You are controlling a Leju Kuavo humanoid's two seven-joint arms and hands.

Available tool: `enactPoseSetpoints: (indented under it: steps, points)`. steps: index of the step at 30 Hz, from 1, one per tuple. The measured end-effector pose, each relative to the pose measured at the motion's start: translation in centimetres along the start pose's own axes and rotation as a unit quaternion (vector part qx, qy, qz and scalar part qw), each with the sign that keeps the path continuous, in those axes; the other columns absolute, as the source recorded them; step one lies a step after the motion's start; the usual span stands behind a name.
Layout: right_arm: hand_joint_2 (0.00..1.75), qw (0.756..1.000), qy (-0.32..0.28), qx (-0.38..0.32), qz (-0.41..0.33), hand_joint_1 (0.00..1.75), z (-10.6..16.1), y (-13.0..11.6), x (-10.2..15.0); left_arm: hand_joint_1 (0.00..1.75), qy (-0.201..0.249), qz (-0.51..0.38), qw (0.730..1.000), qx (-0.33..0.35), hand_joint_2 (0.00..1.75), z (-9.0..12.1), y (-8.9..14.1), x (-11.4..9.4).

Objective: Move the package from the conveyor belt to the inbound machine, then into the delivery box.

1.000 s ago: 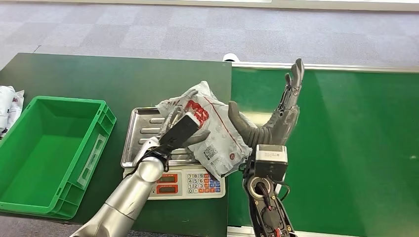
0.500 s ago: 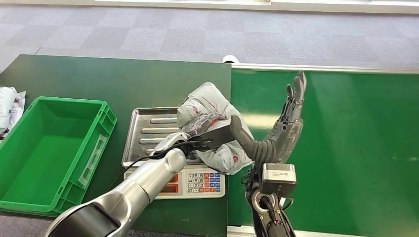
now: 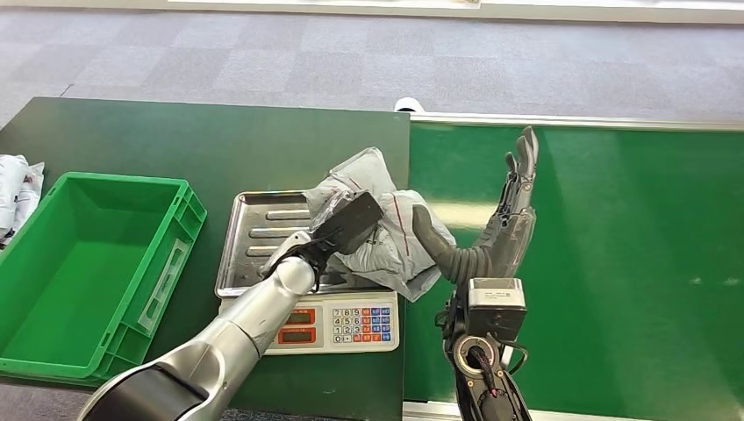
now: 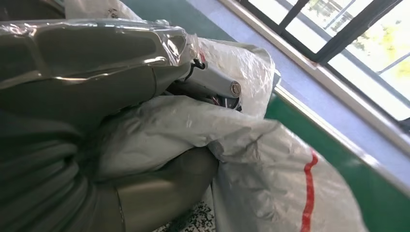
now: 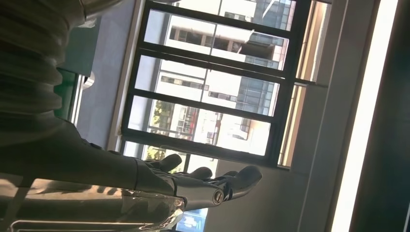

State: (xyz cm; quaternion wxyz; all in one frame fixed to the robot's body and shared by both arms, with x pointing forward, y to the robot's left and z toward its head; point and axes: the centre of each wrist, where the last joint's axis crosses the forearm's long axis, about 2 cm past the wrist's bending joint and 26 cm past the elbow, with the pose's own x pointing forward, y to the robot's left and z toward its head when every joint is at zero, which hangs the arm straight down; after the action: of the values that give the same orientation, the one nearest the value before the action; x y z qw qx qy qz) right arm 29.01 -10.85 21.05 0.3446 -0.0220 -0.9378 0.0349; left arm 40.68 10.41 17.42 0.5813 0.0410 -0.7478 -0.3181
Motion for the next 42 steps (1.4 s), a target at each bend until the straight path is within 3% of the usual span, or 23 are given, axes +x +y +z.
enactPoseSetpoints:
  steps: [4, 7, 13, 18, 21, 26, 33, 36, 37, 40, 41, 42]
  points:
    - [1.75, 1.0, 0.006, 0.004, 0.004, 0.0, 0.3, -0.1, -0.3, 1.75, -0.042, 0.114, 0.99, 0.071, 1.75, 1.0, 1.3, 0.1]
    - [1.75, 1.0, 0.014, 0.002, 0.012, 0.0, 0.8, -0.5, -0.8, 1.75, -0.094, 0.145, 0.972, 0.156, 1.75, 2.1, 3.5, 1.1]
    - [1.75, 0.999, 0.039, -0.014, 0.036, 0.0, 2.4, -1.6, -1.6, 1.75, -0.197, 0.087, 0.924, 0.315, 1.75, 5.5, 8.6, 2.8]
    - [1.75, 0.996, 0.068, -0.03, 0.052, 0.0, 4.5, -2.5, -2.1, 1.75, -0.218, 0.002, 0.879, 0.423, 1.75, 8.9, 12.1, 2.5]
    - [1.75, 0.994, 0.088, -0.035, 0.058, 0.0, 6.0, -3.0, -2.3, 1.75, -0.185, -0.045, 0.858, 0.477, 1.75, 11.0, 14.4, 1.1]
    - [1.75, 0.992, 0.11, -0.032, 0.059, 0.0, 7.6, -3.3, -2.4, 1.75, -0.068, -0.138, 0.823, 0.547, 1.75, 14.8, 18.5, -3.4]
    - [1.75, 0.989, 0.133, -0.026, 0.055, 0.0, 8.4, -3.0, -2.8, 1.75, 0.136, -0.247, 0.774, 0.567, 1.75, 20.9, 22.1, -10.8]
    - [1.75, 0.988, 0.143, -0.023, 0.054, 0.0, 8.6, -2.8, -2.9, 1.74, 0.192, -0.264, 0.757, 0.565, 1.75, 22.9, 22.9, -13.0]
    - [1.75, 0.988, 0.145, -0.023, 0.053, 0.0, 8.7, -2.7, -3.0, 1.64, 0.204, -0.266, 0.753, 0.565, 1.75, 23.5, 23.0, -13.4]
    - [1.75, 0.987, 0.15, -0.021, 0.053, 0.0, 8.8, -2.6, -3.1, 0.34, 0.228, -0.267, 0.745, 0.567, 1.75, 24.4, 23.4, -14.3]
    - [1.75, 0.987, 0.152, -0.021, 0.052, 0.0, 8.8, -2.6, -3.1, 0.0, 0.236, -0.266, 0.743, 0.567, 1.75, 24.6, 23.5, -14.4]
    - [1.75, 0.986, 0.155, -0.02, 0.052, 0.0, 8.9, -2.5, -3.1, 0.0, 0.242, -0.265, 0.743, 0.565, 1.75, 24.7, 23.5, -14.5]
